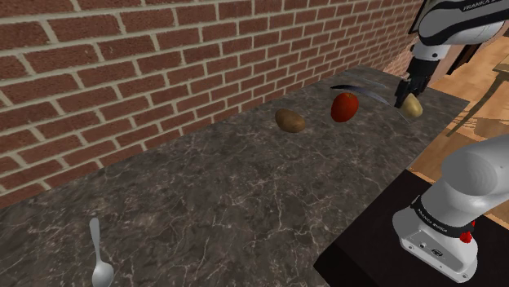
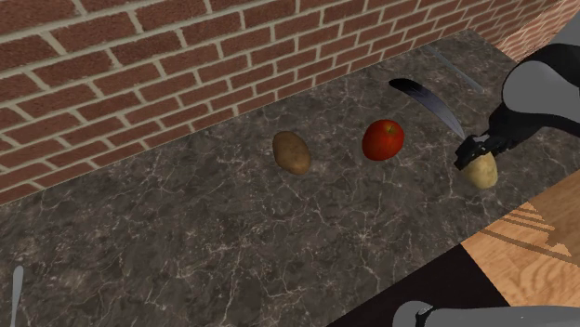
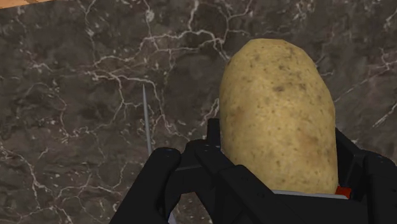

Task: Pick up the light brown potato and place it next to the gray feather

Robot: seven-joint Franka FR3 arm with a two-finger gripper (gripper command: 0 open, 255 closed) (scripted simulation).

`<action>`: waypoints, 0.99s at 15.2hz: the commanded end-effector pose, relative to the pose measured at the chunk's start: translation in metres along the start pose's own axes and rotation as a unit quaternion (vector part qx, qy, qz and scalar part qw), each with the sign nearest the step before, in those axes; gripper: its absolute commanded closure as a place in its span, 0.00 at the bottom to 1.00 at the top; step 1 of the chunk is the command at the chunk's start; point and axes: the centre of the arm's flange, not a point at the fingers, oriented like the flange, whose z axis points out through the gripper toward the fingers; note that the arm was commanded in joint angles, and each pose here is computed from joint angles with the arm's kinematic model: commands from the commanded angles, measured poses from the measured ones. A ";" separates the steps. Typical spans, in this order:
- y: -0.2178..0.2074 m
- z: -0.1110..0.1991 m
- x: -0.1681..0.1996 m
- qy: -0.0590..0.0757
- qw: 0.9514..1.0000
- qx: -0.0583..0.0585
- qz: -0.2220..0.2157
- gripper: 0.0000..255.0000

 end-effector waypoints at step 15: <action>0.004 0.083 0.009 0.000 1.000 0.000 0.000 1.00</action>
